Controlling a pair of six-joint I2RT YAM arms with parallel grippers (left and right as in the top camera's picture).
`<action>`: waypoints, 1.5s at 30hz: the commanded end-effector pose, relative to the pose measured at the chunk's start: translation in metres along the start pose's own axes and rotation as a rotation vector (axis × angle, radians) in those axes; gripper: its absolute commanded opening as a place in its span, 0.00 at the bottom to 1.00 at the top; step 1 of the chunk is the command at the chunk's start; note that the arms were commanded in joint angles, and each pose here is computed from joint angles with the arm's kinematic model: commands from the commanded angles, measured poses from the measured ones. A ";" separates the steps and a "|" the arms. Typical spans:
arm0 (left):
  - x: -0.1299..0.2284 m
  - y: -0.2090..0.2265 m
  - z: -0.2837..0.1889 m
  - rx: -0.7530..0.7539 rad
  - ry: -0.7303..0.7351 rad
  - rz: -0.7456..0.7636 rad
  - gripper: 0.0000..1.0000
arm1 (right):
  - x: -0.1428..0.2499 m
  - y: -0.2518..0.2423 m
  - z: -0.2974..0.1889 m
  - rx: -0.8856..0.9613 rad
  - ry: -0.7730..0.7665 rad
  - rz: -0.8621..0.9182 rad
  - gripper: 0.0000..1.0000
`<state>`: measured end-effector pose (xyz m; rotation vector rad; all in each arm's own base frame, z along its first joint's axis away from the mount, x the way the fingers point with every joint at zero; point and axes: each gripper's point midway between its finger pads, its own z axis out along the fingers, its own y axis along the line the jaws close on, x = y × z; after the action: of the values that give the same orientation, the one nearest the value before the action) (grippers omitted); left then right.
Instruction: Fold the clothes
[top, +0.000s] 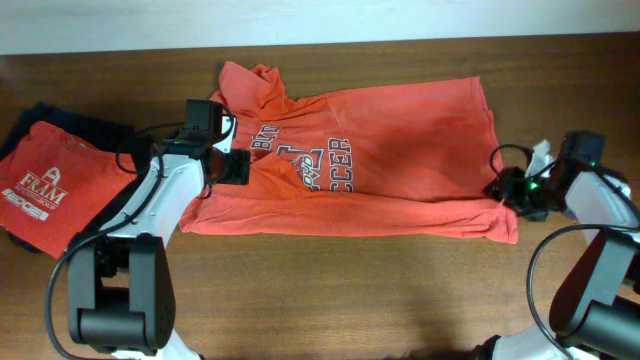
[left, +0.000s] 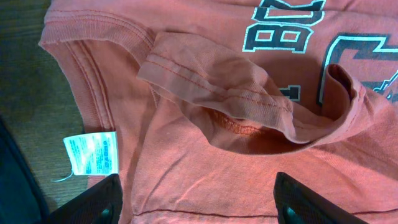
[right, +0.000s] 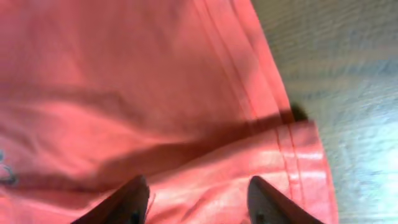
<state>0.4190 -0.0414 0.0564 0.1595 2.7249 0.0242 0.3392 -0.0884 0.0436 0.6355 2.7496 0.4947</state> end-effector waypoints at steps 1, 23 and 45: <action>0.001 -0.003 0.002 0.028 0.016 -0.008 0.83 | -0.032 0.005 -0.023 -0.001 -0.067 -0.092 0.62; 0.019 -0.003 0.001 0.028 0.089 -0.007 0.87 | -0.012 -0.054 0.011 0.043 0.082 0.101 0.63; 0.021 -0.003 0.001 0.028 0.098 -0.006 0.87 | -0.025 -0.019 -0.012 -0.021 0.003 0.062 0.05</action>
<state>0.3961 -0.0413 0.0477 0.1665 2.8244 0.0114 0.3381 -0.1236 0.0182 0.7671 2.8274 0.4942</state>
